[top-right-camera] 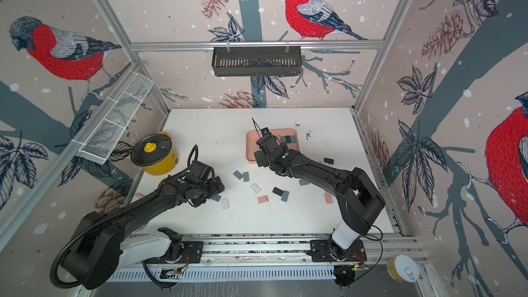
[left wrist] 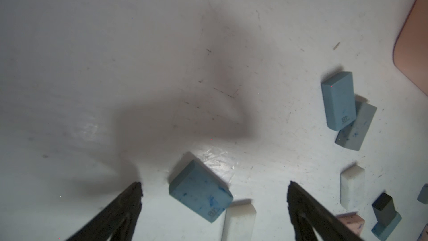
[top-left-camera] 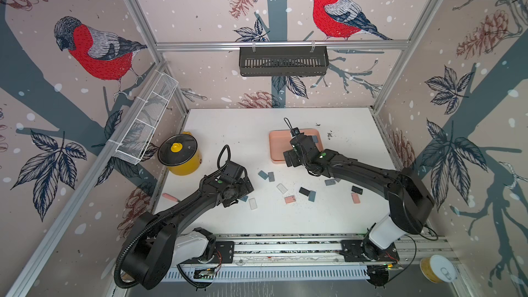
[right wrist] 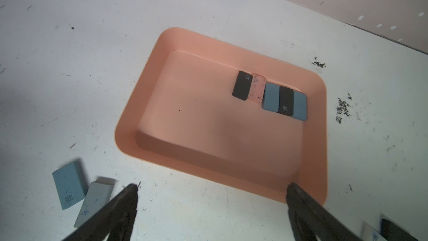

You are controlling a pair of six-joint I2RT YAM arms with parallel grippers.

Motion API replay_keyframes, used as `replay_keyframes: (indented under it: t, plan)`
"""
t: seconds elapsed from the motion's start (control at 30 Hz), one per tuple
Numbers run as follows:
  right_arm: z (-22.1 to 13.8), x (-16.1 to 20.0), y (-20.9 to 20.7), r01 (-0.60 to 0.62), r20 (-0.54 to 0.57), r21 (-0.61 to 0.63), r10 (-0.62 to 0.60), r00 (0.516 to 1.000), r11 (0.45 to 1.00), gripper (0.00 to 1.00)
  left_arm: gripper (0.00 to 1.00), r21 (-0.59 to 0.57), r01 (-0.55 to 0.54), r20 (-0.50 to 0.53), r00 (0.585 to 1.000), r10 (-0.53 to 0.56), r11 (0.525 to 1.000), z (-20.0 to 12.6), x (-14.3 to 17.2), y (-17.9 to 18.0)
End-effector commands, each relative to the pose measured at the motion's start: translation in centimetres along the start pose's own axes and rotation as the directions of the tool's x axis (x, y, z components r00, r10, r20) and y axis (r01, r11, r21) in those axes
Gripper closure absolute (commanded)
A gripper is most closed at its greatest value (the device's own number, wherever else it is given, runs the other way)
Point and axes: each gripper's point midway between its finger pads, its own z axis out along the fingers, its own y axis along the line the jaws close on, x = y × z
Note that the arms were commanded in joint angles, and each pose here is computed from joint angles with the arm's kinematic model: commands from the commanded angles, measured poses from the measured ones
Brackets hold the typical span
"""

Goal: Put the eraser in the storage box
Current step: Move the eraser to the center of the board.

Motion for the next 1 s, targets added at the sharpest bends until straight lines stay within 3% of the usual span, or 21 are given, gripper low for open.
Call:
replay_keyframes:
  t: [0.0,0.27,0.53,0.87,0.97]
  plan:
    - [-0.1,-0.6,-0.1,-0.005,0.030,0.002,0.004,1.000,1.000,0.01,0.03,0.065,0.069,-0.045,0.997,-0.066,0.995,0.4,0.9,-0.8]
    - [0.3,-0.2,-0.1,-0.019,0.028,-0.006,0.019,0.999,1.000,0.01,0.03,0.138,0.063,-0.075,0.996,-0.053,0.988,1.1,1.5,-3.4]
    - [0.2,0.1,-1.0,-0.059,0.026,-0.029,0.060,0.998,0.998,0.01,0.03,0.216,-0.001,-0.034,0.999,0.008,0.976,0.7,-0.3,-6.9]
    - [0.1,0.7,-2.4,-0.090,0.020,-0.022,0.090,0.996,0.996,0.01,0.03,0.231,-0.113,-0.017,0.993,0.120,0.966,0.7,-0.4,-9.6]
    - [0.0,0.8,-2.6,-0.097,0.019,-0.025,0.097,0.995,0.995,0.01,0.03,0.186,-0.158,-0.006,0.987,0.162,0.970,0.7,-0.6,-9.4]
